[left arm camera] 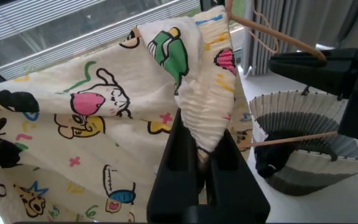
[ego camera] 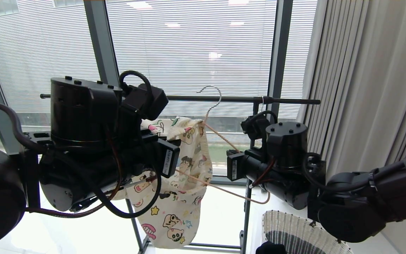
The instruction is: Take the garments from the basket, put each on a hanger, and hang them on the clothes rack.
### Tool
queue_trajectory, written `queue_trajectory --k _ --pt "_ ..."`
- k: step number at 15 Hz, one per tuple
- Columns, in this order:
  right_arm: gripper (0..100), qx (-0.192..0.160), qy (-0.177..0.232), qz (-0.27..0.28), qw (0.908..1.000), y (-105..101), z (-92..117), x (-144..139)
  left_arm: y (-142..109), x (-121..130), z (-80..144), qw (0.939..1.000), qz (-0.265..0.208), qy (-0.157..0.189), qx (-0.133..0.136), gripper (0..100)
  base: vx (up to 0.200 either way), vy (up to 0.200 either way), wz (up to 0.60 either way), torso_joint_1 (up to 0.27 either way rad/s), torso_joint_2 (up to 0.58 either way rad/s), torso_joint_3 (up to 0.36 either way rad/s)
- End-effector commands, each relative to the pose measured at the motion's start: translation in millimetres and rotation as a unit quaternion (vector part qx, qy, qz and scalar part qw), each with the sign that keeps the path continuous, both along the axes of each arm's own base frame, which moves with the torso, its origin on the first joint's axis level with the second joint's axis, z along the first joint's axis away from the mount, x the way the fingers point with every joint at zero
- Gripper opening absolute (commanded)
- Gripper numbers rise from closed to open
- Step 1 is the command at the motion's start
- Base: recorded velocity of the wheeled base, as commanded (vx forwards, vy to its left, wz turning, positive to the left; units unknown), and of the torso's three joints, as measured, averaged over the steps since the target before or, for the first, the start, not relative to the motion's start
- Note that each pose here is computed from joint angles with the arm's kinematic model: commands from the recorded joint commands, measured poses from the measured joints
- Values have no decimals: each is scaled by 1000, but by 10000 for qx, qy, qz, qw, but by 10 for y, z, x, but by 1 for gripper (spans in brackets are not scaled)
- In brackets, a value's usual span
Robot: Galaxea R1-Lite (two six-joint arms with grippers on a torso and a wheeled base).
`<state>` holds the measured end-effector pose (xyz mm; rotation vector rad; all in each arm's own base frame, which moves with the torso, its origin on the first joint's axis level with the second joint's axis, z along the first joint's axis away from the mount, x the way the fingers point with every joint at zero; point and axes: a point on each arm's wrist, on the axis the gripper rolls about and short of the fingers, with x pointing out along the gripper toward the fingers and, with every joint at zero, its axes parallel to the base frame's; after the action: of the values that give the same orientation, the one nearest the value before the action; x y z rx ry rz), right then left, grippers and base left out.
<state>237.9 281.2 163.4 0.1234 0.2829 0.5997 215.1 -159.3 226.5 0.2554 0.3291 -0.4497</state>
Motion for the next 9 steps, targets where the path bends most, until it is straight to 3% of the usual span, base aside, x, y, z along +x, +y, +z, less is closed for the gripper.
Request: queue_trajectory --k 1,4,9 --pt "0 72 -82 15 9999 -16 78 -20 -4 7 4 10000 8 -7 -11 100 0 0 0 0 0 0" --pt "0 194 -324 36 9993 -36 170 -37 2 0 77 9999 8 -110 -91 100 0 0 0 0 0 0" --pt "0 113 -518 -28 9986 -93 202 10 106 -136 212 9992 -15 -349 -195 100 0 0 0 0 0 0"
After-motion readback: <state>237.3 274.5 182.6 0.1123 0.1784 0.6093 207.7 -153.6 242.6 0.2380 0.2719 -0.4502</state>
